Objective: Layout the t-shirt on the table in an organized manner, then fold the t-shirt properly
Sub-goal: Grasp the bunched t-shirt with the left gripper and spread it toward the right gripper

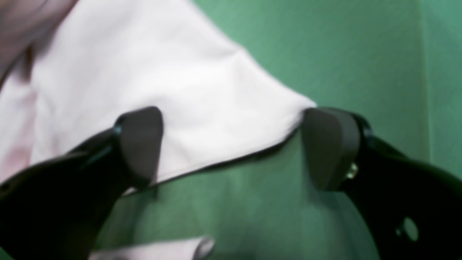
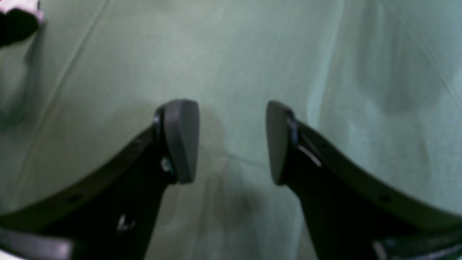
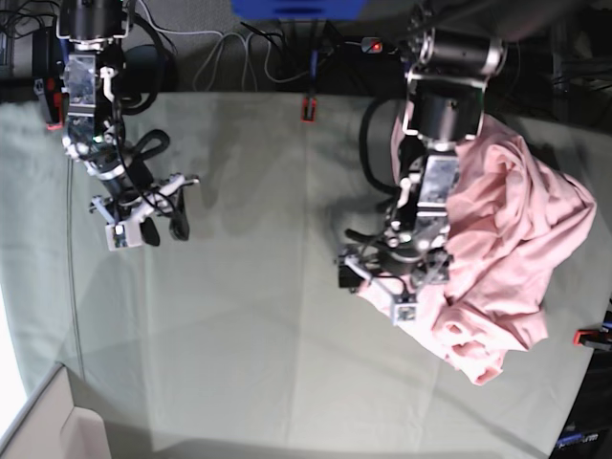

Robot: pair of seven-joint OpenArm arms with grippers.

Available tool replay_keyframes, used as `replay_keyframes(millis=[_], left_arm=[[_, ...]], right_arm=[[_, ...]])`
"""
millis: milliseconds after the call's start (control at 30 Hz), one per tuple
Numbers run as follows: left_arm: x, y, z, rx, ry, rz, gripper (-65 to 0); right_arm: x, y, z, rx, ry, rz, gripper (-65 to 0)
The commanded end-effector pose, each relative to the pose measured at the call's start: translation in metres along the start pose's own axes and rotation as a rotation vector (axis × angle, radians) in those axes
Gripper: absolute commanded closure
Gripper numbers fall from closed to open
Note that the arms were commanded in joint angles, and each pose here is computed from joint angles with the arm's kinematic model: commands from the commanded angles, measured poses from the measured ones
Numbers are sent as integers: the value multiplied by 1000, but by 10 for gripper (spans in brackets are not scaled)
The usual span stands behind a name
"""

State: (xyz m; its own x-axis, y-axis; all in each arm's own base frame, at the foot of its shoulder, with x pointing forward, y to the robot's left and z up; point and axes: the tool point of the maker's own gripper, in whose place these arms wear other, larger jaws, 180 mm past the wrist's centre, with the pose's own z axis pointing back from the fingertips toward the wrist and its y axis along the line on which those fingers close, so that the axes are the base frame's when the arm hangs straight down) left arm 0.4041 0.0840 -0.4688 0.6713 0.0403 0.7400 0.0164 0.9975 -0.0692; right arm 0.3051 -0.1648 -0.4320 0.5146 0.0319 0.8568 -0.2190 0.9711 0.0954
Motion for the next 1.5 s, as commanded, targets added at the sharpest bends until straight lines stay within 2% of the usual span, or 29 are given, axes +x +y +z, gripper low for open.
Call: replay_keyframes(millis=[0,33,100,233,267,333,467,567,667,833,1000,1067,1200,1267,1367,1467], left_arm=[[1,-10,-2,-31,11,12,-561],[3,-15,-3,-39,5,9,-518],[8,-26,-5,-56,-5,19,-389],[14,-48,-4,-88,-18,34,-44],[17,-54,-4,-93,-21,40,0],[27,-60,-5,-104,-36,39,-18],[56,-74,-3,-134,-90,-5,0],[81,-131,10,-274,-145,-58,-1],[108,-195,38,-457,-193,-31,-1],[136,-253,72,-589,-234,-41,-1],[154,-308,114,-759,-364,-101,-9],[151,-325,126,-807,-385,-149,-59],[135,-334,130,-844,-336,-140,-279],[125,-337,134,-861,-321,-129,-344],[121,-340,147,-894,-319,-68,-335],[135,-304,143,-857,-355,-9,-302]], right_arm=[[18,-3,1,4,-59,4,-306],[18,-3,1,4,-59,4,-306],[17,-3,1,4,-57,4,-306],[13,-3,3,4,-49,4,-306],[12,-3,3,3,-47,5,-306],[13,-4,3,2,-47,9,-306],[18,-33,11,-49,-47,37,-306],[25,-68,24,-133,-67,29,-306],[32,-105,41,-223,-83,22,-306],[38,-152,70,-351,-114,-4,-306],[35,-180,95,-444,-128,-35,-306],[34,-189,103,-475,-134,-47,-306],[27,-192,110,-489,-119,-52,-306],[26,-192,111,-489,-117,-51,-306],[24,-190,110,-487,-116,-56,-306],[19,-182,106,-478,-117,-79,-306]])
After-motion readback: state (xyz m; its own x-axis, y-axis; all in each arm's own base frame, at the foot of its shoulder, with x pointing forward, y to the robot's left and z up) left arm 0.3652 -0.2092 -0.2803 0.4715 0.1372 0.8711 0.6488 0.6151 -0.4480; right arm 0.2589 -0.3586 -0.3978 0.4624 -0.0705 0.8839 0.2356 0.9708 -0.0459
